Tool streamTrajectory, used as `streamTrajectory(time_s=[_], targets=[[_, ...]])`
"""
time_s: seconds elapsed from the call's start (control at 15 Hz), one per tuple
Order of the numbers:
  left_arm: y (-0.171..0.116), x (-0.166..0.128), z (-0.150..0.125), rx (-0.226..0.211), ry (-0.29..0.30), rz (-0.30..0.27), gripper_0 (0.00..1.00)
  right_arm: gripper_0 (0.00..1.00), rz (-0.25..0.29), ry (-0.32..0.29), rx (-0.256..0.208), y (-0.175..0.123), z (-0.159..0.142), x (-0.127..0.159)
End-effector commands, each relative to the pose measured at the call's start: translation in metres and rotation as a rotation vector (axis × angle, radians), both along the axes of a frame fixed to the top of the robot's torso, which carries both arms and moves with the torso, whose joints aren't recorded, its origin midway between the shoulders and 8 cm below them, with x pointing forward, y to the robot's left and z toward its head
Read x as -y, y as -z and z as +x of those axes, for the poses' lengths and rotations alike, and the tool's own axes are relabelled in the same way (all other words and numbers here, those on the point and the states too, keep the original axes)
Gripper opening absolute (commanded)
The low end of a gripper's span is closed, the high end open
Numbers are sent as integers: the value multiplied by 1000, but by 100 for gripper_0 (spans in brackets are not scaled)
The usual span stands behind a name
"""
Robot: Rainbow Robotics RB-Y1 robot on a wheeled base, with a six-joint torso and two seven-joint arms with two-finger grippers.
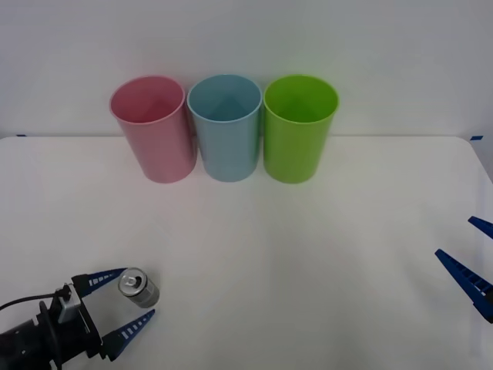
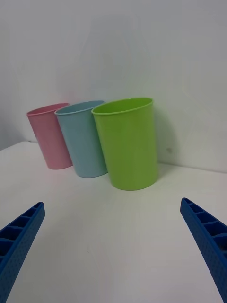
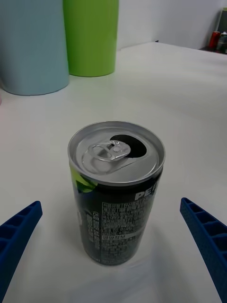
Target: Grasp the object on the table and drop it into the matching bin: aluminum can to the light blue bin, PET bottle to the pink bin.
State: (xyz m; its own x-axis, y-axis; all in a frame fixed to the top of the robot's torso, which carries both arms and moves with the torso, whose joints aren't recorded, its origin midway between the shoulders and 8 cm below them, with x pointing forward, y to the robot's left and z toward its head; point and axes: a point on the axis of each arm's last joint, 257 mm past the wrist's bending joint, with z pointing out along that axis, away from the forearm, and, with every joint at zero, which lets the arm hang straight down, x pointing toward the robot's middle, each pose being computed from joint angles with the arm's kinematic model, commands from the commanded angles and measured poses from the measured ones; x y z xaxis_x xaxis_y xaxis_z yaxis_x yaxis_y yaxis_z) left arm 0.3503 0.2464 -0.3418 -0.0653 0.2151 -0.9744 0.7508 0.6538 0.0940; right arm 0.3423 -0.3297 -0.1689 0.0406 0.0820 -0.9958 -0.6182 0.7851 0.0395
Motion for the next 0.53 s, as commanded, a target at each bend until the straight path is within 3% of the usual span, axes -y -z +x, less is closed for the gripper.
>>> streamTrajectory(time_s=[0.07, 0.53], targets=[[2, 9, 4, 4, 0, -6, 100, 100, 0, 0, 0, 0, 0, 0], [4, 20, 14, 14, 1, 10, 100, 100, 0, 0, 0, 0, 0, 0]])
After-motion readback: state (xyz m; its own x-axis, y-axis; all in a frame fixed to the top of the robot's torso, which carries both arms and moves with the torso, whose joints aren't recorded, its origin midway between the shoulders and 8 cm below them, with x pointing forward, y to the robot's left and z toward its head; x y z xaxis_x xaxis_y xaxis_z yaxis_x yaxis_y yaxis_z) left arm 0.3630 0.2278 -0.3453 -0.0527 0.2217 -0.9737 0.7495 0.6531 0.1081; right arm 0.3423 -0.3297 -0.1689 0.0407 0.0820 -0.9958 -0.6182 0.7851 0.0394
